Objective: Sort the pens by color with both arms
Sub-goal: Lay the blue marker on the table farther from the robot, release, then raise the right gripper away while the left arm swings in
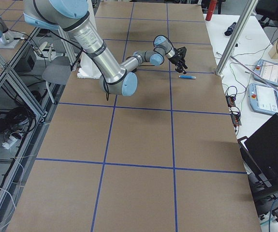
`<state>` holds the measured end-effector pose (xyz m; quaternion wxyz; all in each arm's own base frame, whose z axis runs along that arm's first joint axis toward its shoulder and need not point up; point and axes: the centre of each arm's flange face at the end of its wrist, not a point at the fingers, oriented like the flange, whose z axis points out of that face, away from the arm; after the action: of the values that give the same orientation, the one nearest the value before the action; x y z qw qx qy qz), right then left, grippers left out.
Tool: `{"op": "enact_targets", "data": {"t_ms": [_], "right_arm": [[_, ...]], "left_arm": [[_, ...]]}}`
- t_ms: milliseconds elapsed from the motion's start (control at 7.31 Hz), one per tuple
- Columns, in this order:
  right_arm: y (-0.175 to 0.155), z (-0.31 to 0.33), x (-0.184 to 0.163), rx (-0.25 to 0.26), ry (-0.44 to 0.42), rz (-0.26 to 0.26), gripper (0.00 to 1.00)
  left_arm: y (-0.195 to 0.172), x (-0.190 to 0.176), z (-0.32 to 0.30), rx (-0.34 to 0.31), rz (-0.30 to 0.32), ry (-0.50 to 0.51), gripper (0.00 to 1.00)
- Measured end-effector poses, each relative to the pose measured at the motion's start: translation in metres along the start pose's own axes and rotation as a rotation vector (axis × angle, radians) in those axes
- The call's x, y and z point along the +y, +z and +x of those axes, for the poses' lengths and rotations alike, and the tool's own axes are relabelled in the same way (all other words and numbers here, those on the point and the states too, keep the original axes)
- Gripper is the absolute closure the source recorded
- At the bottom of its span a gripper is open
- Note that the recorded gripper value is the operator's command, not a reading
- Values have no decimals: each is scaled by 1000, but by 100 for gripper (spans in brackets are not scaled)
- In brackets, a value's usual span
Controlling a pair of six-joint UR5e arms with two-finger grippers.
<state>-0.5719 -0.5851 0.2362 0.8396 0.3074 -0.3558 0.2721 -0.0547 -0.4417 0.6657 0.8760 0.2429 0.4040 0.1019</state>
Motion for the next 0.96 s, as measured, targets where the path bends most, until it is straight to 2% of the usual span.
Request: {"op": "enact_targets", "data": {"t_ms": [274, 684, 958], "right_arm": [[-23, 1, -8, -51, -15, -25, 1], [-40, 34, -66, -124, -33, -206, 0], [-41, 74, -109, -130, -52, -304, 0]], "left_arm": [[0, 0, 0, 0, -1, -1, 0], [-3, -20, 5, 2, 20, -28, 0], [-9, -49, 12, 9, 52, -89, 0]]}}
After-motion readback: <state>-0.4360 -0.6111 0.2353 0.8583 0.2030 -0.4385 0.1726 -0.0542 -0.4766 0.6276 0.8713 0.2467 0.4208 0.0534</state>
